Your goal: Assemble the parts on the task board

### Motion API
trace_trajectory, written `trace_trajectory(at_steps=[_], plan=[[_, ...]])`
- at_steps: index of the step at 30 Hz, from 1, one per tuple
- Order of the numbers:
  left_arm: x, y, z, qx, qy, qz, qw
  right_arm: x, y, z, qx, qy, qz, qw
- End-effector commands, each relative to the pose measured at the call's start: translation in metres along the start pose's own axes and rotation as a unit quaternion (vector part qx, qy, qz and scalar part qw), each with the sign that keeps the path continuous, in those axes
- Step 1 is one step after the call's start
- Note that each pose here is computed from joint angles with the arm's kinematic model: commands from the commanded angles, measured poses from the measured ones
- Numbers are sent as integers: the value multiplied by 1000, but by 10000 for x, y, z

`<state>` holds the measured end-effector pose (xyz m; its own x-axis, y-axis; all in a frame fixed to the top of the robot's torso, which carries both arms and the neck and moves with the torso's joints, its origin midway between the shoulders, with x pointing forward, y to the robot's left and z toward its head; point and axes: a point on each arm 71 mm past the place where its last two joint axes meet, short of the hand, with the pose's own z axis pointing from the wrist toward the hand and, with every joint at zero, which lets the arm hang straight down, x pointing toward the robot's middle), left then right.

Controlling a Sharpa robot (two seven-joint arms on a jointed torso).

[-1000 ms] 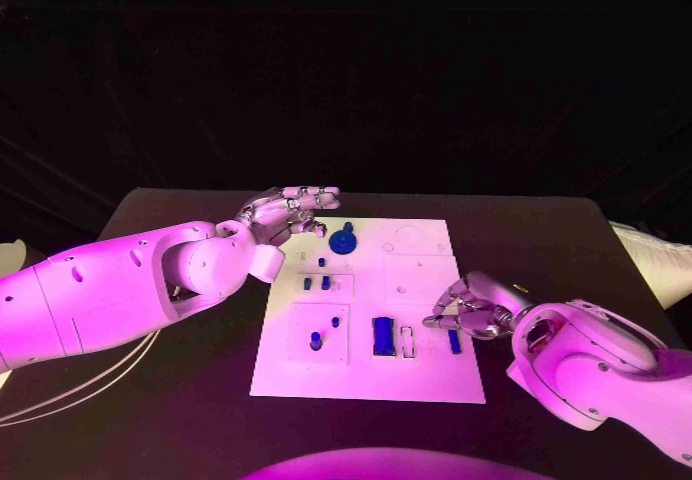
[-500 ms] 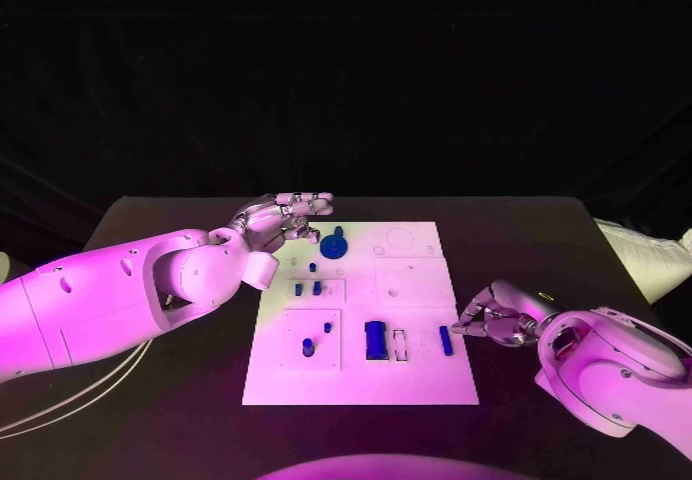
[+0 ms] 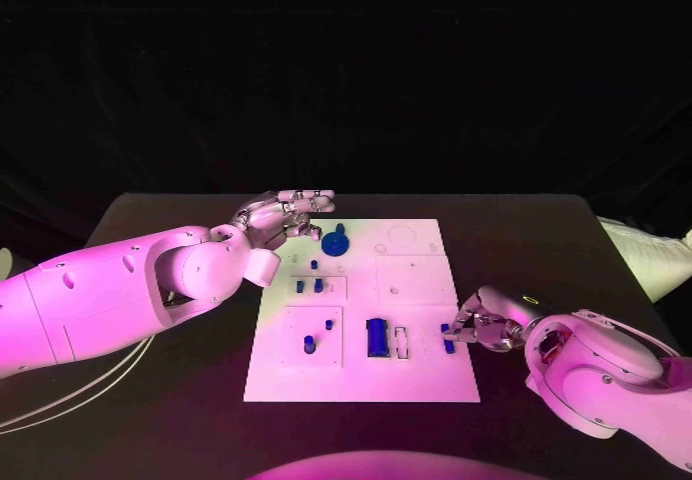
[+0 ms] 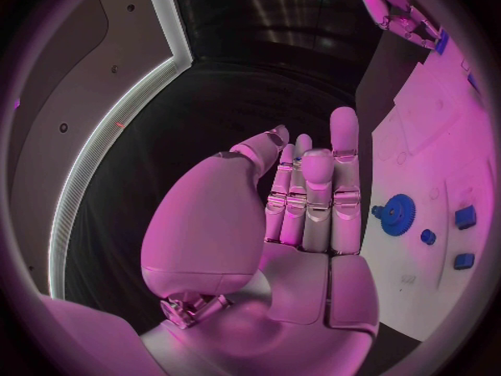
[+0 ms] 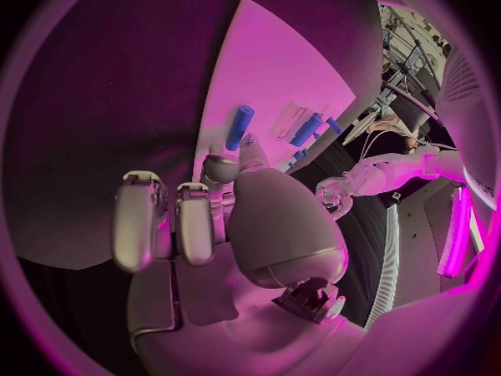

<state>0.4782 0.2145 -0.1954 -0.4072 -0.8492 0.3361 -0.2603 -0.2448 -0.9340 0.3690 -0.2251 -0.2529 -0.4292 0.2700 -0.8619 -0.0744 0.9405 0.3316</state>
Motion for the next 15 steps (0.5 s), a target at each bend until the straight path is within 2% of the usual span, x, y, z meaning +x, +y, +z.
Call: trace_trajectory(at_steps=[1,9,15], plan=[[23,-5,3,3,11,-2,1000,27,22,9,-2,8,-19,1000],[22,-5,3,2,11,-2,1000,94,55,51,-4,27,-38,999],[21,-5,2,2,10,-2,1000,165,79,71,-11,42,-92,995]])
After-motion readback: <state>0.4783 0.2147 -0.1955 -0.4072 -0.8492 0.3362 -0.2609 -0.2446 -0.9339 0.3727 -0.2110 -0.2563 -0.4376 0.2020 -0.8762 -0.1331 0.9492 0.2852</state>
